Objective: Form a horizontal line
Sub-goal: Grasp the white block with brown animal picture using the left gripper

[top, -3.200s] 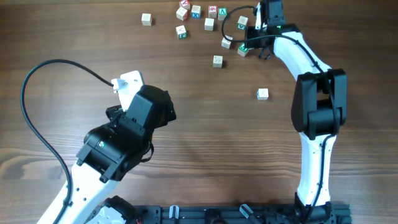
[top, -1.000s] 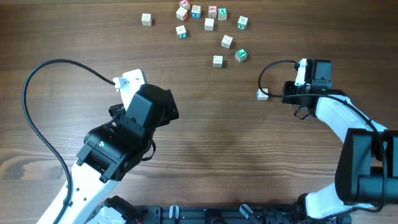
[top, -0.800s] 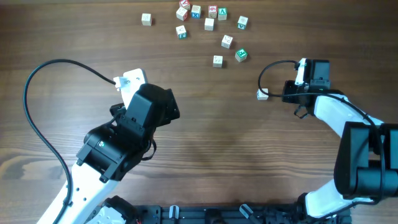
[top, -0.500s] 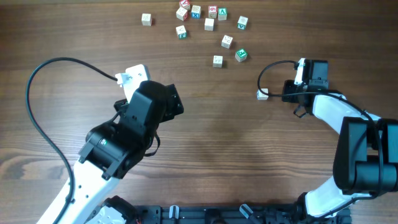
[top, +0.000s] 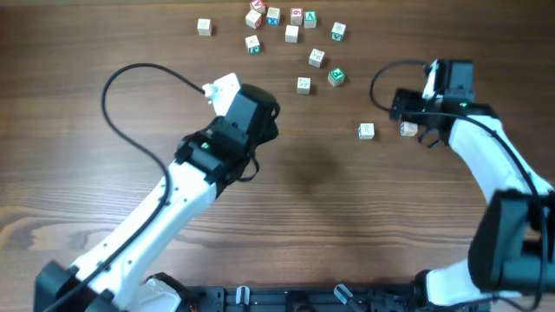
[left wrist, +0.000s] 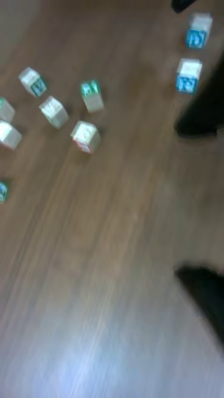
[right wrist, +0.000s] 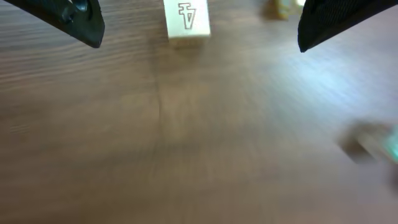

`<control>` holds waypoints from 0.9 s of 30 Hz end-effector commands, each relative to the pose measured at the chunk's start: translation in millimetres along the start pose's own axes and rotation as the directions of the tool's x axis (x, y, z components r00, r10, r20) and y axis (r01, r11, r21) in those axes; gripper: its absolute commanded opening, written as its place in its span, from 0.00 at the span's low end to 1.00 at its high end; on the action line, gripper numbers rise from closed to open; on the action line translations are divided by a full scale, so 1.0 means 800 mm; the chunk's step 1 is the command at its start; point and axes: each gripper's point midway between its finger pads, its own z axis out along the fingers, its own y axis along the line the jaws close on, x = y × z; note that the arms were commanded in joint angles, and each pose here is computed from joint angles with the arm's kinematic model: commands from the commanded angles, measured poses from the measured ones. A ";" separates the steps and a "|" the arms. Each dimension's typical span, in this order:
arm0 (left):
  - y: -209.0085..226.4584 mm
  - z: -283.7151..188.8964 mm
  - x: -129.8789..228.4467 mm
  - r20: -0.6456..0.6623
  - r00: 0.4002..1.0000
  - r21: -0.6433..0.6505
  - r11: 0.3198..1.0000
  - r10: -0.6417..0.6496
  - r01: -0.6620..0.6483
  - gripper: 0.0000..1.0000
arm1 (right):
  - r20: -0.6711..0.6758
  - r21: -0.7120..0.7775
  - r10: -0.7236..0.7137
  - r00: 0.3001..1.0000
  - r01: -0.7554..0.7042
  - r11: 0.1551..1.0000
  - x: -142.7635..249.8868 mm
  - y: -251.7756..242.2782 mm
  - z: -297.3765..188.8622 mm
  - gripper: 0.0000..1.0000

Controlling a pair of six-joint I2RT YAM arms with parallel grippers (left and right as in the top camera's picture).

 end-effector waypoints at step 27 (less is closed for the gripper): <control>-0.185 0.289 -0.092 0.113 0.787 0.208 0.761 0.606 -0.615 1.00 | -0.089 0.102 0.271 0.958 -0.262 0.960 0.016 -0.053 -0.069 1.00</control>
